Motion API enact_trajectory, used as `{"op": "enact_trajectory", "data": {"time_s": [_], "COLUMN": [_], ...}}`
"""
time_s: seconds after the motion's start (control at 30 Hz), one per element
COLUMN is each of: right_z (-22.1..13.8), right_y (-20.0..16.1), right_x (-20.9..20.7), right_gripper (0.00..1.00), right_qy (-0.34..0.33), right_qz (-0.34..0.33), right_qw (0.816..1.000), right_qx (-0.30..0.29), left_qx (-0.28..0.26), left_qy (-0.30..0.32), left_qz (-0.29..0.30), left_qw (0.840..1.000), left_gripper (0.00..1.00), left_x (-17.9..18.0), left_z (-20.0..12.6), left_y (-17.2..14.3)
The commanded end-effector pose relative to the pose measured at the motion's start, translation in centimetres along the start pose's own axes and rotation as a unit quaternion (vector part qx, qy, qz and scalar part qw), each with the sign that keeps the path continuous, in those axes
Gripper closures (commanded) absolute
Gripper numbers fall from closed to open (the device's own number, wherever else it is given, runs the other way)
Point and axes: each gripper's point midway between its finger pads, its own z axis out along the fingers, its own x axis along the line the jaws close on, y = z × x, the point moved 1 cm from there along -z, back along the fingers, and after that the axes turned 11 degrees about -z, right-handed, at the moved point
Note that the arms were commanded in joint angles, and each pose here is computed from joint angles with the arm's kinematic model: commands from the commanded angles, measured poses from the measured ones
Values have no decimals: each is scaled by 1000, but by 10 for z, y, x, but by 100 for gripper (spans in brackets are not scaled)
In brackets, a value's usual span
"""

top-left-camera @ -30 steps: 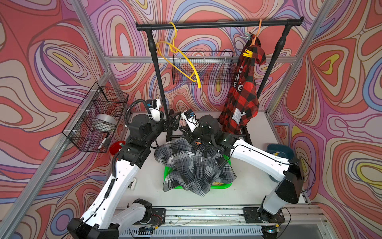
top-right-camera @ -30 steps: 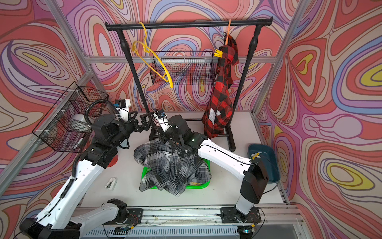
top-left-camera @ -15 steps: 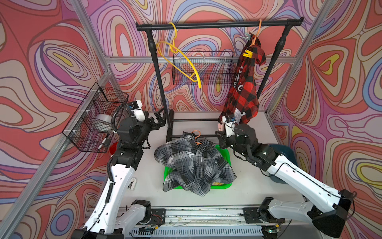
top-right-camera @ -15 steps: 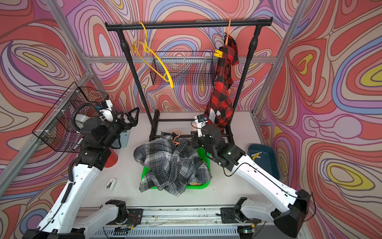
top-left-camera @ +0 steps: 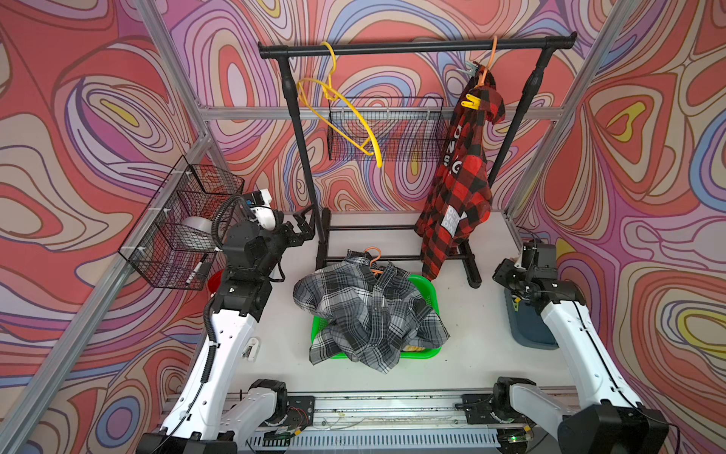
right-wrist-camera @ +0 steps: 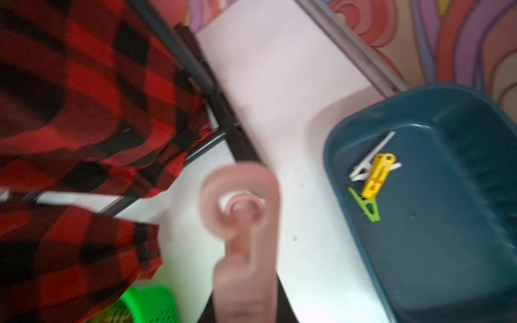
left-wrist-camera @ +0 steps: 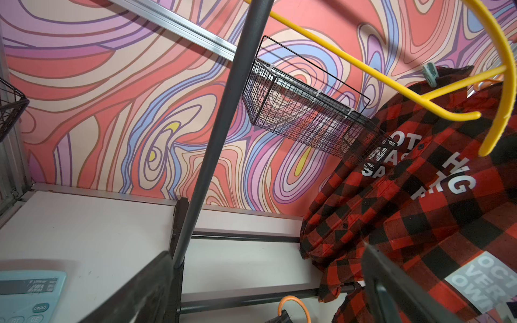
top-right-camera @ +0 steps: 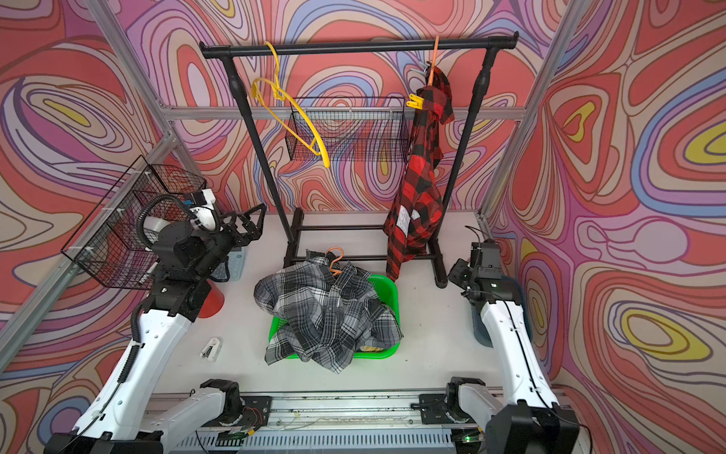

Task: Remove the clothespins securing long-sleeve shirts to the hanger
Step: Place the clamp in the storage box.

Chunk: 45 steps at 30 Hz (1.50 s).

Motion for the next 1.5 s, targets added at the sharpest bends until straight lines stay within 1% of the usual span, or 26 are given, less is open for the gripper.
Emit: {"op": "enact_trajectory", "data": {"time_s": [0.0,0.03,0.13,0.27,0.3,0.33,0.4,0.47,0.5,0.57,0.63,0.67,0.7,0.77,0.87,0.93,1.0,1.07,1.13,1.2,1.3,1.43,1.47], "right_z": [8,12,25,47,52,57,63,67,68,65,56,49,41,23,-16,-43,-68,-86,-99,-115,-141,-175,-179], "right_y": [19,21,18,6,4,2,4,9,13,21,30,34,39,51,74,79,71,57,40,23,1,-29,-37], "right_x": [-28,-42,-77,-114,-120,-123,-127,-125,-124,-119,-116,-115,-112,-90,-31,15,59,87,106,127,156,201,214], "right_gripper": [100,100,100,100,93,81,57,48,44,37,23,21,20,23,24,25,30,32,33,39,40,41,41], "right_qy": [-29,-46,-69,-130,-138,-142,-150,-141,-136,-124,-117,-115,-110,-57,44,111,174,216,248,290,353,457,472], "right_qz": [36,53,111,155,164,170,175,180,183,185,181,182,177,160,94,31,-24,-61,-85,-115,-169,-242,-260], "right_qw": [998,996,990,978,976,975,972,973,973,974,975,974,975,980,983,979,970,962,954,940,908,848,836], "right_qx": [-42,-47,-53,-45,-41,-35,-35,-36,-37,-43,-60,-68,-77,-105,-152,-166,-165,-157,-146,-142,-147,-117,-105], "left_qx": [13,19,35,56,65,73,87,106,116,136,160,174,191,227,295,335,370,388,398,408,414,424,426], "left_qy": [-12,-13,-19,-38,-41,-41,-21,-10,-15,-36,-54,-59,-68,-85,-113,-108,-96,-78,-66,-48,-35,-27,-22], "left_qz": [14,16,15,30,37,44,53,62,63,58,52,48,43,31,31,12,-22,-37,-38,-45,-52,-57,-59], "left_qw": [1000,1000,999,997,996,996,995,992,991,988,984,982,978,970,948,936,924,917,914,911,908,904,903], "left_gripper": [0,0,0,0,0,0,0,0,1,0,0,0,1,1,3,3,4,4,5,5,5,7,8], "left_x": [-5,-5,-4,-8,-10,-10,-4,-1,-1,-7,-12,-13,-15,-21,-35,-35,-25,-13,-3,10,20,28,31], "left_z": [-5,-5,-7,-13,-16,-19,-24,-29,-32,-34,-34,-33,-32,-30,-31,-32,-37,-42,-48,-53,-55,-55,-55], "left_y": [-2,-4,-14,-24,-27,-30,-35,-41,-45,-55,-67,-75,-83,-102,-143,-170,-196,-216,-231,-246,-259,-270,-273]}}
